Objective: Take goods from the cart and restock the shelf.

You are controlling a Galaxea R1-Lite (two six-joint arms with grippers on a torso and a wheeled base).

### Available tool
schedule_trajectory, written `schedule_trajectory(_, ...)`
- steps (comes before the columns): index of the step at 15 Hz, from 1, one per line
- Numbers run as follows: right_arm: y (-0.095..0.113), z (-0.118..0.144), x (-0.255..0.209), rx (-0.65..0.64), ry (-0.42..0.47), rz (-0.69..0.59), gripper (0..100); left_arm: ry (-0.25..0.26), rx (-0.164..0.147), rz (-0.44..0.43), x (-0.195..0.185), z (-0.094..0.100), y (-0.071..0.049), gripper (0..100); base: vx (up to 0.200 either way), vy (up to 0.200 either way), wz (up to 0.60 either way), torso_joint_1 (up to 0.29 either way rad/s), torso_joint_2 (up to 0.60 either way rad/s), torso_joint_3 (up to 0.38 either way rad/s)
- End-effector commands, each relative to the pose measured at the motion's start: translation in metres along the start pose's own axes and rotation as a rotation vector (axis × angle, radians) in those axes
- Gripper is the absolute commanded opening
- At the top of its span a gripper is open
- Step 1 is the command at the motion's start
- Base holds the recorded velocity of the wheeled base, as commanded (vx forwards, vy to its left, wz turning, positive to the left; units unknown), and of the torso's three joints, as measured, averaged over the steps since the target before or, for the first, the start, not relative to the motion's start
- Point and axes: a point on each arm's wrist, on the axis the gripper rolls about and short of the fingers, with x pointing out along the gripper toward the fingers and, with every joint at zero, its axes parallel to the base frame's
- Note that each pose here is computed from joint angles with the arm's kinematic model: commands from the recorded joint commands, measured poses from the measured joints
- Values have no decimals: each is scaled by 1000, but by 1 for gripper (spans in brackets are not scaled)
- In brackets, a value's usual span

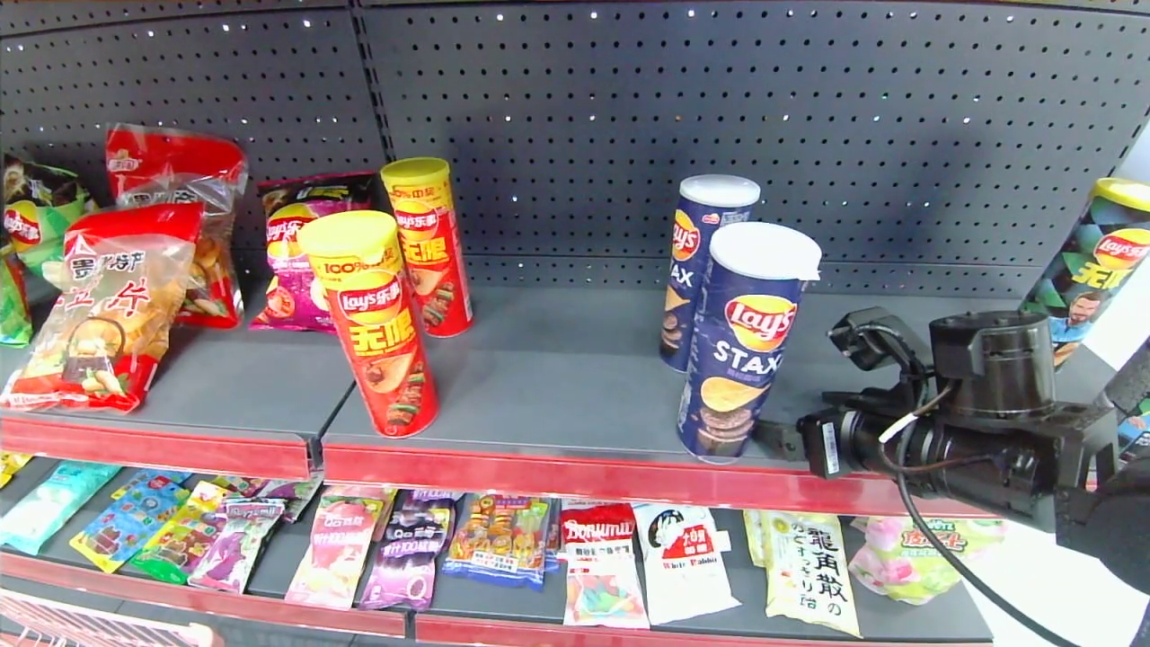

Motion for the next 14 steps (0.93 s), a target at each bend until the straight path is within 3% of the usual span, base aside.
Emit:
schedule_trajectory(1, 5, 1, 1, -8, -3, 15, 100, 3, 0, 0, 0, 0, 0, 100, 0, 0, 0, 0, 0, 0)
schedule_trajectory(14, 9, 1, -5, -18, -10, 21, 100, 3, 0, 0, 0, 0, 0, 100, 0, 0, 0, 0, 0, 0)
